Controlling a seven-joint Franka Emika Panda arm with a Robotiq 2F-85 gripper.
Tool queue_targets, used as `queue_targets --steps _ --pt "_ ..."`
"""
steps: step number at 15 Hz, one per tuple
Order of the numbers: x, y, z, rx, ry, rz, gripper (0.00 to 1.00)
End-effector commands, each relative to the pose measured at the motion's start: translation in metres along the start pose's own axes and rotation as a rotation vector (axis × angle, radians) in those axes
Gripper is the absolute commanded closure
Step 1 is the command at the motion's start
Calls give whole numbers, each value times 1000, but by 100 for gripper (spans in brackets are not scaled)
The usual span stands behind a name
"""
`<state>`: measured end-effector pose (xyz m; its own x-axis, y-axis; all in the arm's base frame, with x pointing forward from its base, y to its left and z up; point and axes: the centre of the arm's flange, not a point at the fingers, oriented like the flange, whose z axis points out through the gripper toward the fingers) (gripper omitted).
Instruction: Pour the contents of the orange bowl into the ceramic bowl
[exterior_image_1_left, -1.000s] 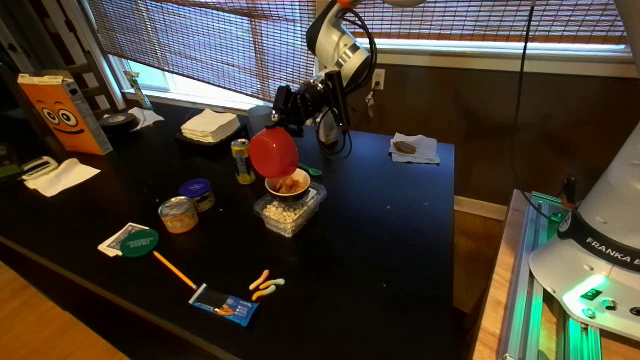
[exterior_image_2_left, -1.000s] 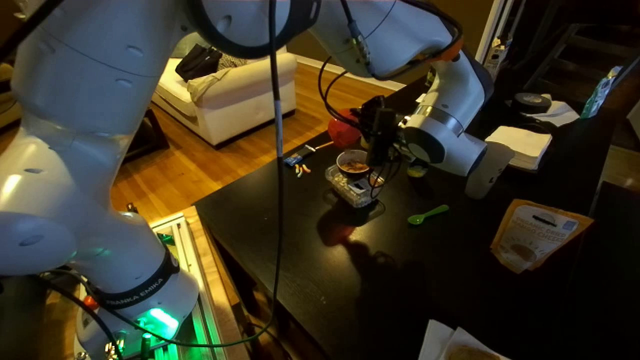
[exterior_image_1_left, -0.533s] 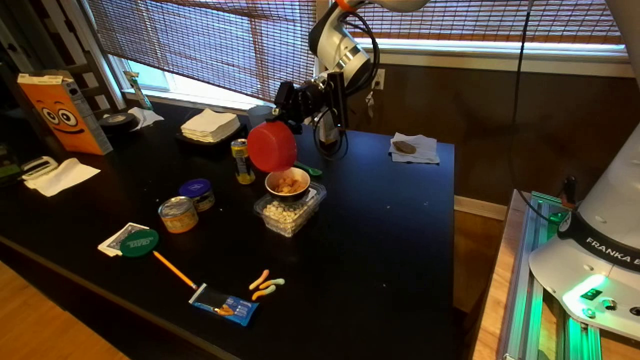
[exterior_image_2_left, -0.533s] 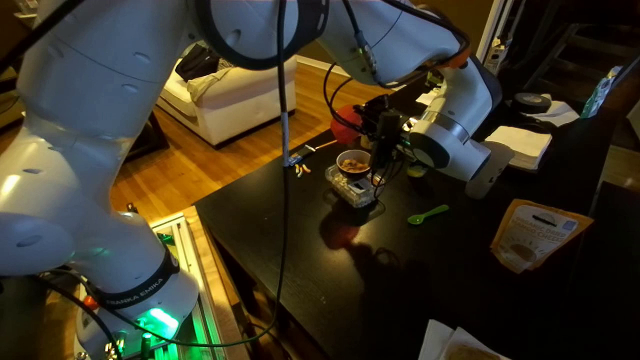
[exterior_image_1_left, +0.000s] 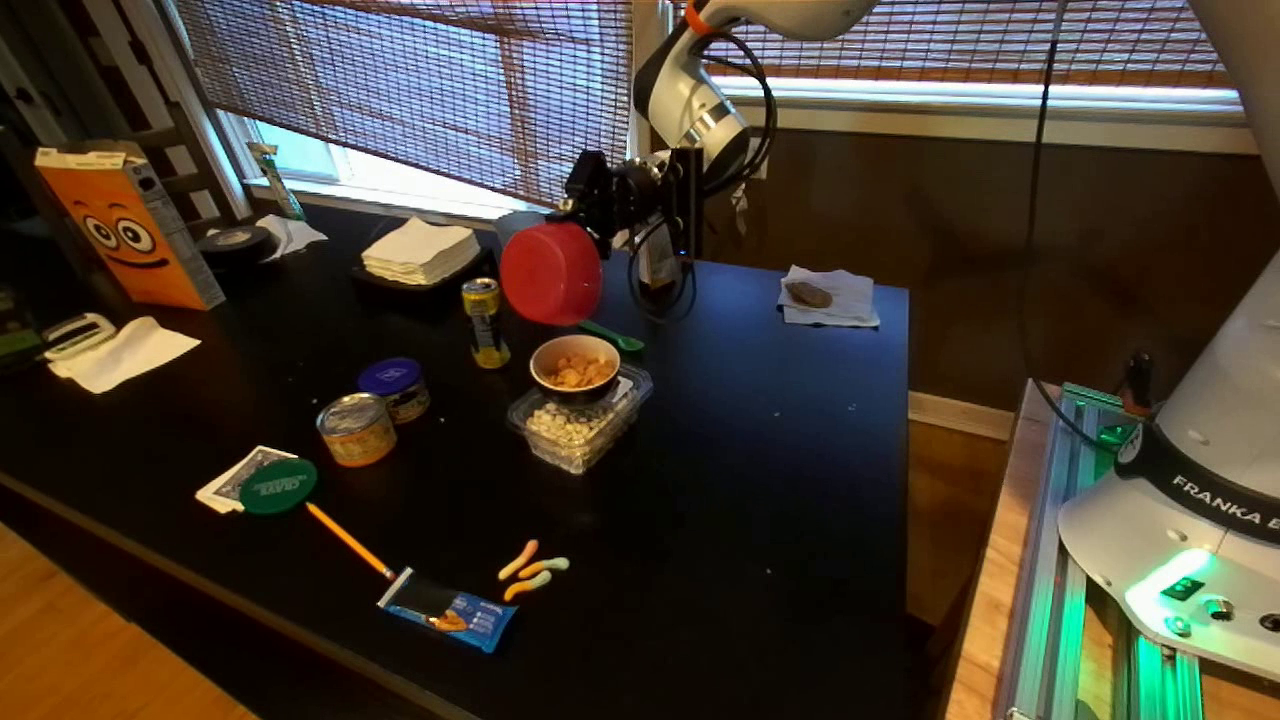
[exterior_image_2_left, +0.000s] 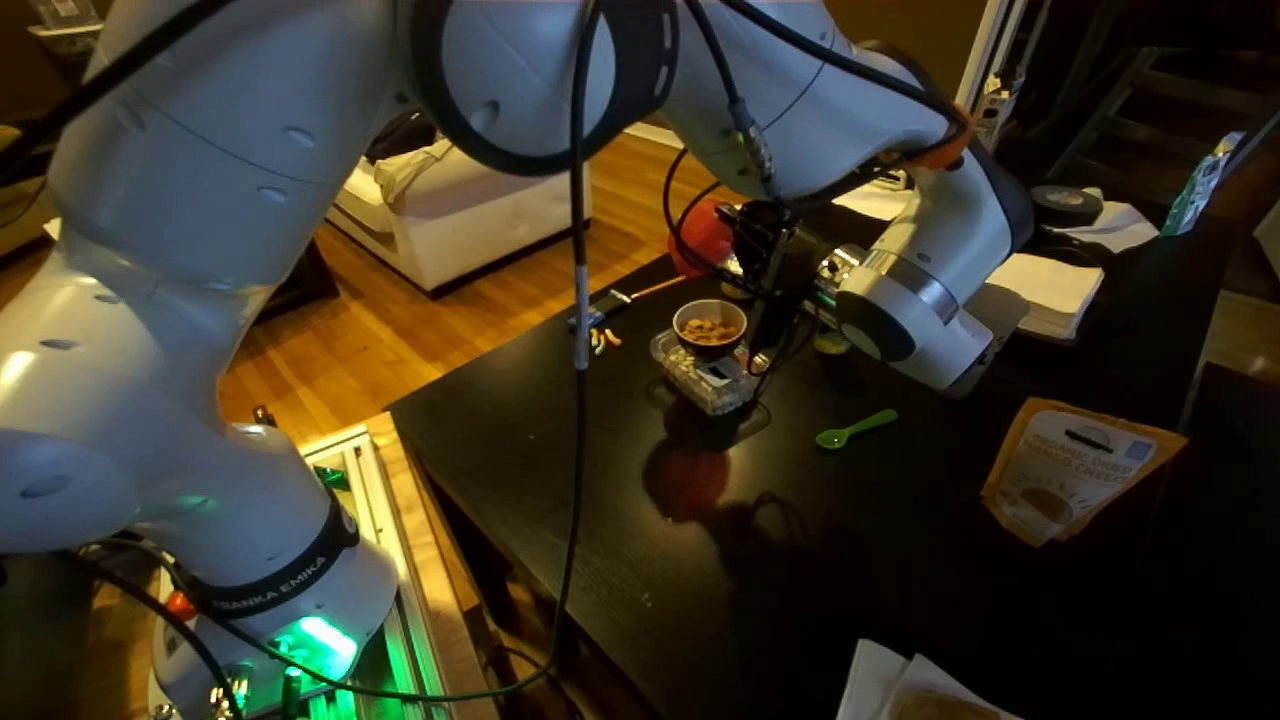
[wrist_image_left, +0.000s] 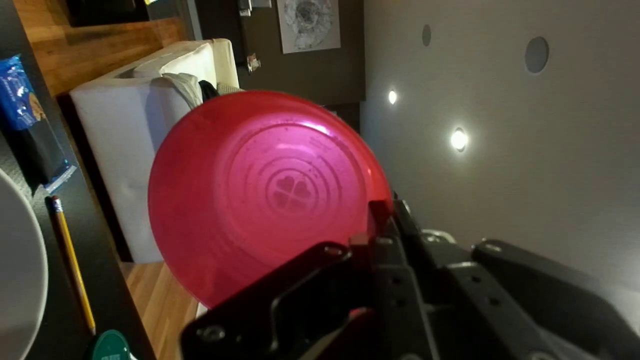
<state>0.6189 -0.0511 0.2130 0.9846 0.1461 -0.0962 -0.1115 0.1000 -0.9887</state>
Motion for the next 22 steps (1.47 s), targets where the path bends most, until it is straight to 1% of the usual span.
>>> queue_targets --steps 1,3,4,5,6,7,8,9,10,11,12,13,14,15,16,17,18,19,20,22 --pt "11 7 -6 37 -5 -4 99" --pt "10 8 -4 92 -47 -25 99" --pt "11 10 -4 72 -37 -8 99" --pt "10 10 -3 99 -64 -14 99" --pt "9 7 -2 144 -92 -34 99" --pt "12 12 -3 33 -27 11 99" --pt "9 7 -1 161 -111 -39 99" --pt "11 10 -2 109 -69 -17 99" --pt "11 11 -3 84 -63 -11 99" --pt "8 6 -2 198 -134 -62 99" --pt "11 14 -5 25 -28 4 99" --pt "8 7 -3 190 -132 -57 99" --pt "12 15 -5 31 -29 0 99" --pt "11 11 -5 111 -82 -23 99" --pt "11 15 -5 55 -43 0 99" --pt "11 14 -6 59 -51 -2 99" --pt "10 10 -2 81 -64 -10 99" --pt "8 9 -2 17 -29 12 99" --pt "5 2 3 24 -42 17 99" --pt "1 -8 8 -37 -6 51 99"
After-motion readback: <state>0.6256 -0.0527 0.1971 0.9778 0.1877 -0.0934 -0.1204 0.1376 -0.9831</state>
